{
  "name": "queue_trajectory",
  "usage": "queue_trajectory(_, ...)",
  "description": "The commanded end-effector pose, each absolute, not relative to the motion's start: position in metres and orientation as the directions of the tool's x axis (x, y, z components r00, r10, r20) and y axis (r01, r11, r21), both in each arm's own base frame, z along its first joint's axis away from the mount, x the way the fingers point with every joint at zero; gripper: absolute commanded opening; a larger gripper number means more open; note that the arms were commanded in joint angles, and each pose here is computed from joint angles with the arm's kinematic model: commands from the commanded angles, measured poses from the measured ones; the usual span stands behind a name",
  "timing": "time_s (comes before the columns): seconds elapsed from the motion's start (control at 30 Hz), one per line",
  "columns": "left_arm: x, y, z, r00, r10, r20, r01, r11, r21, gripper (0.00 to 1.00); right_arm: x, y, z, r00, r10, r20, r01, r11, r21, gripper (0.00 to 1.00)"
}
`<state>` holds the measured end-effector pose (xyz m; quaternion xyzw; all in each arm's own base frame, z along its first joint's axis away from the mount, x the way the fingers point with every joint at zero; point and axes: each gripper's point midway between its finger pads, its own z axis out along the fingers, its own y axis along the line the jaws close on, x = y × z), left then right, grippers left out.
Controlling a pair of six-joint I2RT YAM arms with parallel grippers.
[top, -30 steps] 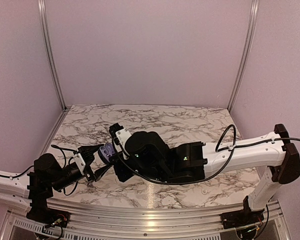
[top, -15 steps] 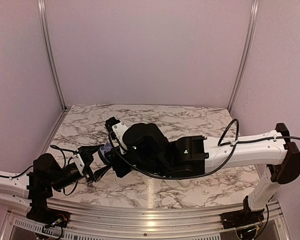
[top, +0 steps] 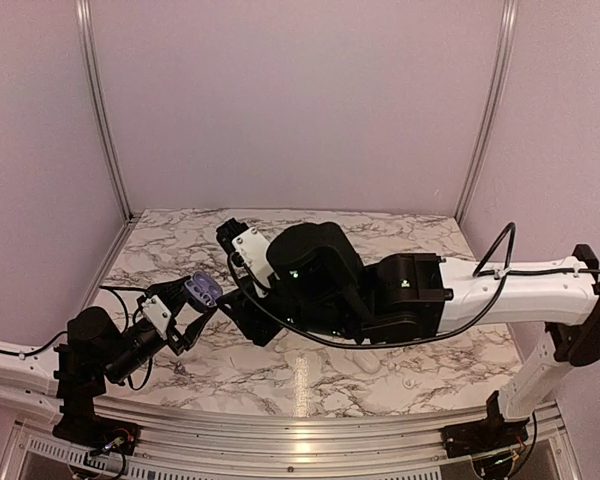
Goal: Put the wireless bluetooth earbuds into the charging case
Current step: Pick up the left earbud from the center of the board.
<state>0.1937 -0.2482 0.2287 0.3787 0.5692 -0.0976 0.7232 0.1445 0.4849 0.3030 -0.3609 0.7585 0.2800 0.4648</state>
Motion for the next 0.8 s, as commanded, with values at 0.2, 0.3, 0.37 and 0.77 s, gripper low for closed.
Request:
queue_trajectory(0.2,0.217,-0.185,0.267,0.273,0.181,-0.945,0.349,0.897,0.272,0.25,0.145,0.485,0.221,-0.238,-0.375,-0.896,-0.898,0.437,0.055,0.5)
queue_trajectory(0.3,0.212,-0.186,0.27,0.29,0.143,-0.946,0.385,0.888,0.252,0.25,0.147,0.512,0.183,-0.186,-0.454,-0.871,-0.921,0.39,-0.007,0.51)
queue_trajectory(0.37,0.21,-0.186,0.273,0.293,0.124,-0.948,0.4,0.884,0.24,0.25,0.153,0.536,0.163,-0.149,-0.474,-0.868,-0.928,0.37,-0.042,0.51)
queue_trajectory(0.77,0.193,-0.167,0.293,0.304,-0.026,-0.952,0.449,0.885,0.12,0.25,0.159,0.621,0.103,-0.048,-0.507,-0.86,-0.982,0.182,-0.053,0.53)
